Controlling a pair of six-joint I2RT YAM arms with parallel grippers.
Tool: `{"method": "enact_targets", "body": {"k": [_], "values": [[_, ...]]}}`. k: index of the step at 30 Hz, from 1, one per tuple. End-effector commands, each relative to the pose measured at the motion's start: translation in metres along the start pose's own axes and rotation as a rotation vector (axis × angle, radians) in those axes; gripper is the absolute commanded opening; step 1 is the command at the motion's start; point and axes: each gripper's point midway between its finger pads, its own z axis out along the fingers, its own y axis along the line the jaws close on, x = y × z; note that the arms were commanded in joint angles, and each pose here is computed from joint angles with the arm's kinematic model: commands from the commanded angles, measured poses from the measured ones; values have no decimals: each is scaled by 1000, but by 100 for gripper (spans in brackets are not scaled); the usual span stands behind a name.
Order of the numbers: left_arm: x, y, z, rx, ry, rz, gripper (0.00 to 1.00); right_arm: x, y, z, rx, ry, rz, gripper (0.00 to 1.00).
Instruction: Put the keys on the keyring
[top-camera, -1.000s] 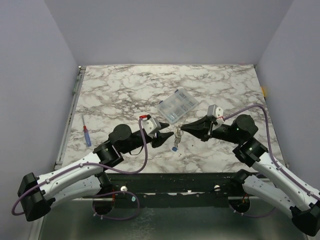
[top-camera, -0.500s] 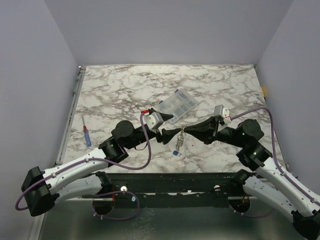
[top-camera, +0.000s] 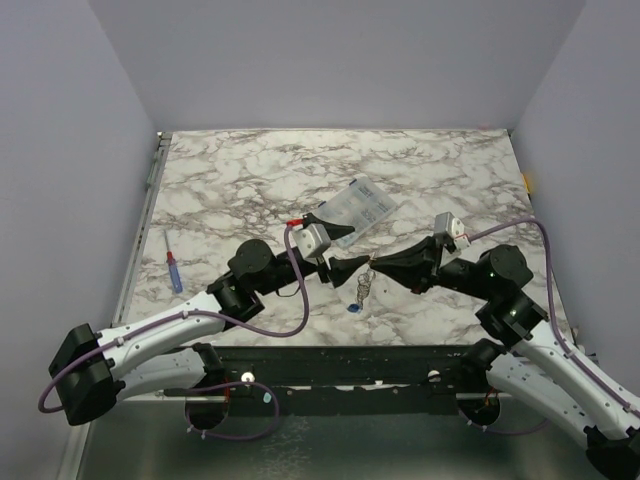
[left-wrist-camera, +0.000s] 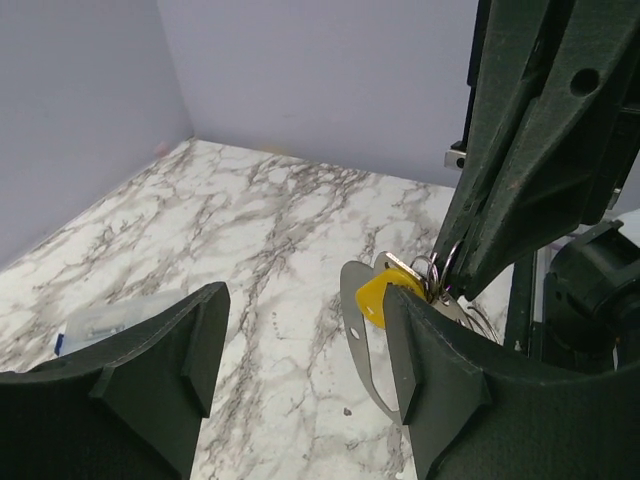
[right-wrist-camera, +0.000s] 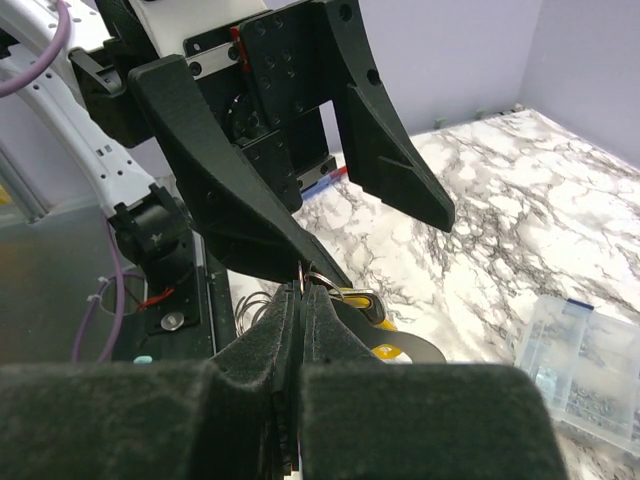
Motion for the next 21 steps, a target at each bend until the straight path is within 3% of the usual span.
{"method": "enact_targets", "body": {"k": [1,21], "values": [[-19,-13,2,79,-93,18,69,-11,4,-1,-6,-41,-1,1],[-32,-32,-6,185,-164,69,51,-26,12,-5,-30,-71,-36,1]]}}
